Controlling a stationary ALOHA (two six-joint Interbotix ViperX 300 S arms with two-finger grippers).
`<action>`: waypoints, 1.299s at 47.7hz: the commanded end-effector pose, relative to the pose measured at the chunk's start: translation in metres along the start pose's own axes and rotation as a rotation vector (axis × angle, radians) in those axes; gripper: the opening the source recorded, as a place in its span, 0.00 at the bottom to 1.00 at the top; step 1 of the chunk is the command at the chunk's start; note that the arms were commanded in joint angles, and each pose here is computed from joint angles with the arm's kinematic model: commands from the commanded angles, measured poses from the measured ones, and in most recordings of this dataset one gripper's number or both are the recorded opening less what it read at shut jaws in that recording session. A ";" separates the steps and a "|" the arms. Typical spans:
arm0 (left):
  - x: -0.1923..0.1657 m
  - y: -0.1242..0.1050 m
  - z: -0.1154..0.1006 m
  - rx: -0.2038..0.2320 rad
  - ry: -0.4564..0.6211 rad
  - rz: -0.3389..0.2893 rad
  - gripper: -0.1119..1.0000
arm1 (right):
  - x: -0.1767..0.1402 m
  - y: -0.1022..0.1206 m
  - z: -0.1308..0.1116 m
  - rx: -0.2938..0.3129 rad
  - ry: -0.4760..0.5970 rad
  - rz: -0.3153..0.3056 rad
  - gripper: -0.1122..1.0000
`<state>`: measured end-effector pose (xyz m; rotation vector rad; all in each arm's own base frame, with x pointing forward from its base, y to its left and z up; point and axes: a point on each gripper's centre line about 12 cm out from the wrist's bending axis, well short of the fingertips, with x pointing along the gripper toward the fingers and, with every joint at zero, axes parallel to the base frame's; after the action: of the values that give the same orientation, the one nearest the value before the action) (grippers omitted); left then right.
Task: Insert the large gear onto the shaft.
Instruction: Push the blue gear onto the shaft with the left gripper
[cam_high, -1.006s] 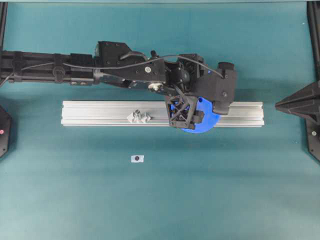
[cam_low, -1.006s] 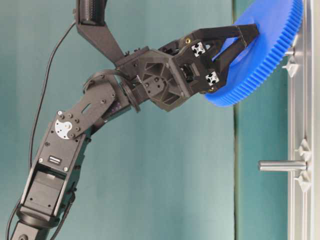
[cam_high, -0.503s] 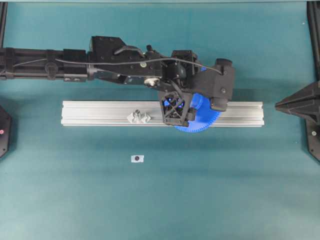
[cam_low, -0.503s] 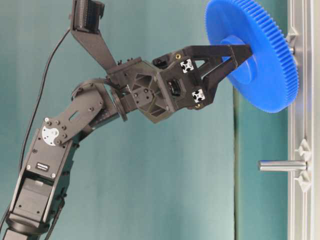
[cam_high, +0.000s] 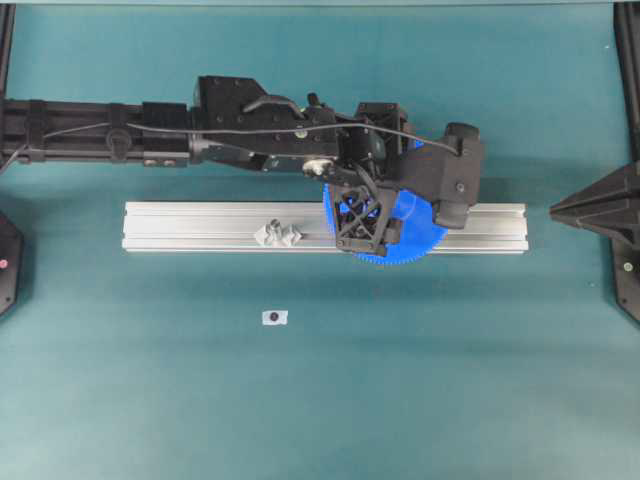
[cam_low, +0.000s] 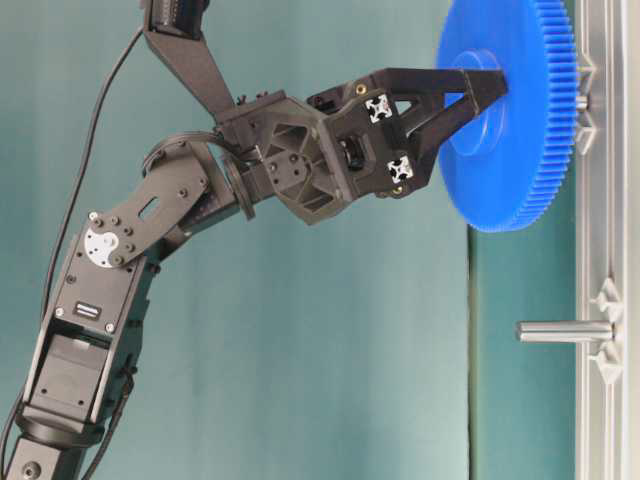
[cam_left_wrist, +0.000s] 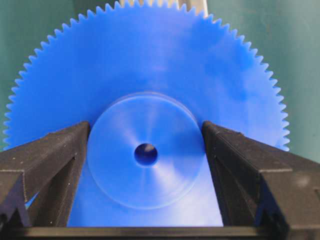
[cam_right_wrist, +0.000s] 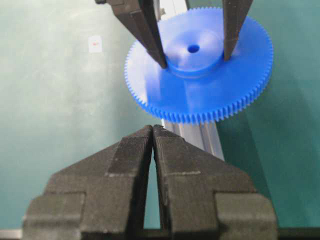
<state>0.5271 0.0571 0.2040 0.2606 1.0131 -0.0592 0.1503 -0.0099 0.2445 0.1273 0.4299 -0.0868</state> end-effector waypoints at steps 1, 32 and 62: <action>-0.014 0.003 0.008 0.006 -0.027 0.011 0.85 | 0.000 0.001 0.005 0.010 -0.012 0.003 0.23; -0.031 0.006 0.036 0.013 -0.107 0.032 0.85 | 0.000 0.001 0.003 0.010 -0.009 0.003 0.23; -0.050 0.006 0.028 0.128 -0.049 0.019 0.09 | 0.000 0.001 0.004 0.010 -0.010 0.003 0.23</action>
<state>0.5284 0.0536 0.2396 0.3773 1.0001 -0.1211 0.1503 -0.0098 0.2445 0.1288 0.4298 -0.0865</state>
